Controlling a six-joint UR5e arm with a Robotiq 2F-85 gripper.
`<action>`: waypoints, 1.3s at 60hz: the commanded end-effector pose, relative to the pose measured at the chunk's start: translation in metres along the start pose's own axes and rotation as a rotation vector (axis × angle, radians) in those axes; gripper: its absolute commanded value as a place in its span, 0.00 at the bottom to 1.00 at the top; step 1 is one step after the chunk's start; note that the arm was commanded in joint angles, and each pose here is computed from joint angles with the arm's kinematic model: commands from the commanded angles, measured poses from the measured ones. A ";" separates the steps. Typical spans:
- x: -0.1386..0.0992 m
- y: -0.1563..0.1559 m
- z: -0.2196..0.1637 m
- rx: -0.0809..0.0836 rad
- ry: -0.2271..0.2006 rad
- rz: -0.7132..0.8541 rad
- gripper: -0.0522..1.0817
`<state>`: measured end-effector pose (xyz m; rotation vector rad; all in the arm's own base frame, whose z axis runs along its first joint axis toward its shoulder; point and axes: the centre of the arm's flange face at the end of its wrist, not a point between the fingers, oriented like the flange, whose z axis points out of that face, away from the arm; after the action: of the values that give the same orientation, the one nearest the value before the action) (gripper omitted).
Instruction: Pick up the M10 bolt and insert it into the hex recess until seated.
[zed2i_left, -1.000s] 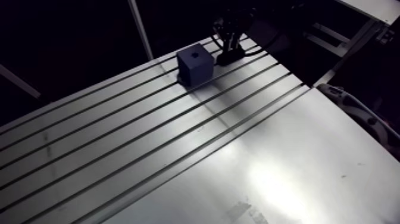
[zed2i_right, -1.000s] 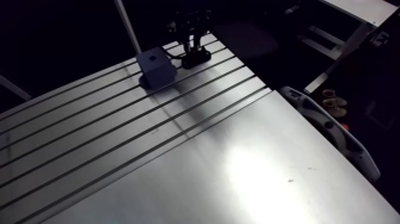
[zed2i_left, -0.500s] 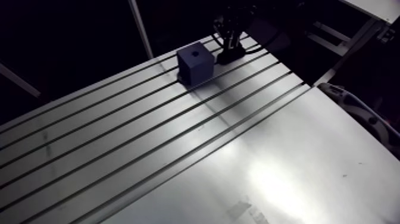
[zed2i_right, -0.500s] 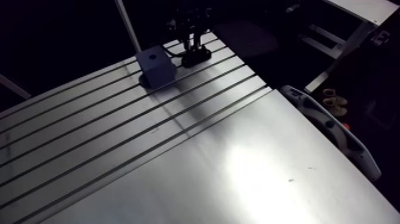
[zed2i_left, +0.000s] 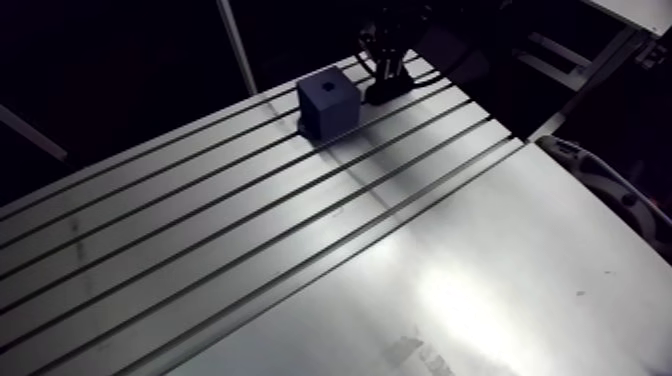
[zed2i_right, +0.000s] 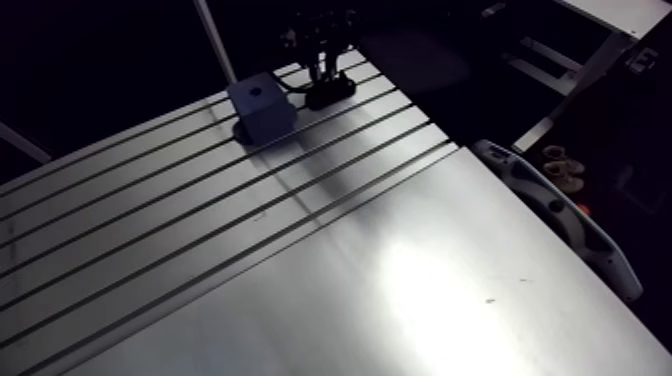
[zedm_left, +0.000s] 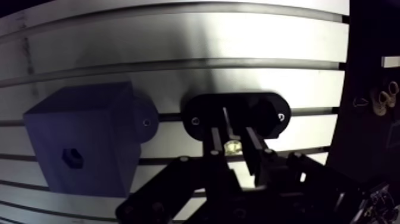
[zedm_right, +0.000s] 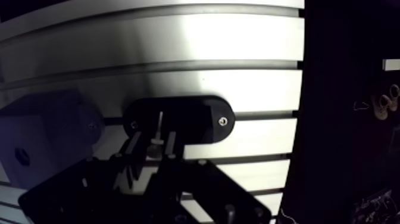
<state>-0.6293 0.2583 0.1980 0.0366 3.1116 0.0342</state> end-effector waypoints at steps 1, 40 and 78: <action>0.000 0.000 0.001 0.001 -0.001 0.000 0.64; 0.001 -0.002 -0.002 -0.001 0.001 -0.003 0.67; -0.003 -0.001 -0.019 -0.007 0.012 0.000 0.68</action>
<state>-0.6294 0.2549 0.2107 0.0305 3.1210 0.0439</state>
